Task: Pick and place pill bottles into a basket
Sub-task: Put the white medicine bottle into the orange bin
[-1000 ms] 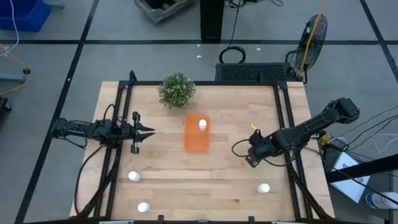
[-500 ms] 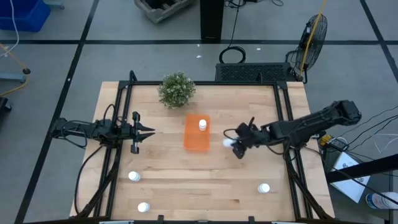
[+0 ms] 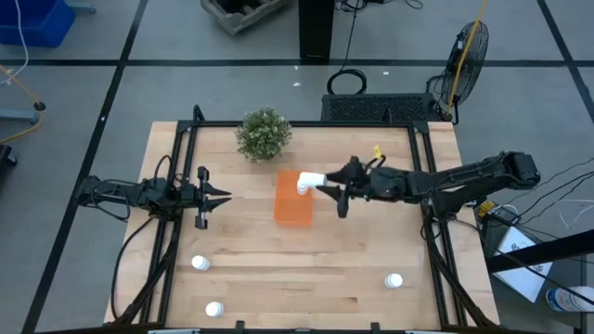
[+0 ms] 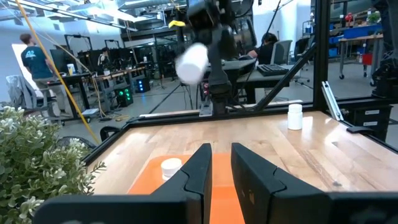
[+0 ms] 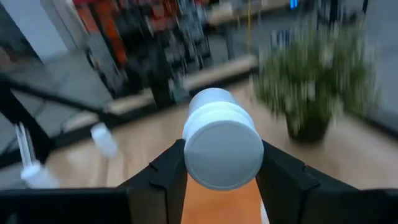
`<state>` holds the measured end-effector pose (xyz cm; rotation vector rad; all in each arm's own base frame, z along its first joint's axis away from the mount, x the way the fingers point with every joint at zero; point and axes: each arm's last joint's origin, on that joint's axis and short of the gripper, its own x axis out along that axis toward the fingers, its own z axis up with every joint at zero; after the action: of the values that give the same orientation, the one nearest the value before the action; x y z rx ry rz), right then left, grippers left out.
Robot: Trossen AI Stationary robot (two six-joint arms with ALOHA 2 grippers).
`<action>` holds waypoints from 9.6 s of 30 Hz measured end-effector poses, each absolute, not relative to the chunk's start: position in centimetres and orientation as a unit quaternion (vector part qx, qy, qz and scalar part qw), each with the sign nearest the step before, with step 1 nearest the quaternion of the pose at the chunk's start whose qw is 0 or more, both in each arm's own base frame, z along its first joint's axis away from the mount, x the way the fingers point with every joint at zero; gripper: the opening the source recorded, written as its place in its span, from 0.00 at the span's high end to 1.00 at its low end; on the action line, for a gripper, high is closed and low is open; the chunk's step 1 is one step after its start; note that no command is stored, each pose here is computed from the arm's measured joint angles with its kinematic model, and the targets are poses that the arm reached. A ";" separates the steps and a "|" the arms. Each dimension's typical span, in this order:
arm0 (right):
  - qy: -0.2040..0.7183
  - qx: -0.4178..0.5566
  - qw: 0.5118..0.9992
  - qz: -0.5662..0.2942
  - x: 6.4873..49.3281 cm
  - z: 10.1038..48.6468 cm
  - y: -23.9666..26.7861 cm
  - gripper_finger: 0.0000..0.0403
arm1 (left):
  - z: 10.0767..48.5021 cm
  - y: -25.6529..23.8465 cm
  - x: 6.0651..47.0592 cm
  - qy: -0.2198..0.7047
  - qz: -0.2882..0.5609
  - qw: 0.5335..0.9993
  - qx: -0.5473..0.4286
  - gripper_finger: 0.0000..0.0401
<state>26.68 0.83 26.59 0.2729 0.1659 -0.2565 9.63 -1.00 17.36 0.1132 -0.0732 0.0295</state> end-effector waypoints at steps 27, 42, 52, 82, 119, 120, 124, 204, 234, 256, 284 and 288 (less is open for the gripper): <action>0.037 0.003 0.992 -0.118 31.6 32.6 -0.8 0.63 | 17.4 -1.0 9.6 -0.037 0.015 0.998 0.056 0.83; 0.310 0.059 0.944 -0.091 38.4 31.5 -3.4 0.63 | 17.4 -1.0 9.6 -0.040 0.015 0.998 0.056 0.83; 0.472 0.127 0.870 -0.067 38.9 26.7 -3.9 0.63 | 17.4 -1.0 9.6 -0.040 0.015 0.998 0.056 0.83; 0.572 0.153 0.805 -0.016 40.5 20.1 -3.7 0.59 | 17.4 -1.0 9.6 -0.040 0.015 0.998 0.056 0.83; 0.596 0.107 0.796 0.003 39.7 20.6 -2.5 0.54 | 17.4 -1.0 9.6 -0.040 0.015 0.998 0.056 0.83; 0.600 0.108 0.793 0.003 39.5 20.8 -2.3 0.54 | 17.4 -1.0 9.6 -0.040 0.015 0.998 0.056 0.83; 0.610 0.112 0.784 0.010 38.6 22.2 -0.3 0.56 | 17.4 -1.0 9.6 -0.040 0.015 0.998 0.056 0.83; 0.652 0.310 0.591 -0.361 19.6 18.7 23.1 0.29 | 17.4 -1.0 9.6 -0.040 0.015 0.998 0.056 0.83; 0.602 0.292 0.649 -0.362 20.8 18.9 21.8 0.61 | 17.4 -1.0 9.6 -0.040 0.015 0.998 0.056 0.83; 0.150 0.087 0.932 -0.319 28.8 31.1 11.1 0.63 | 17.4 -1.0 9.6 -0.040 0.015 0.998 0.056 0.83; 0.284 0.227 0.907 -0.212 38.6 26.8 -3.7 0.63 | 17.4 -1.0 9.6 -0.040 0.015 0.998 0.056 0.83; 0.368 0.239 0.871 -0.220 39.8 26.1 -4.1 0.63 | 17.4 -1.0 9.6 -0.040 0.015 0.998 0.056 0.83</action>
<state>39.83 -4.11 26.08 0.4994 0.7692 -0.4598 9.63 -1.00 17.42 0.1115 -0.0803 0.0301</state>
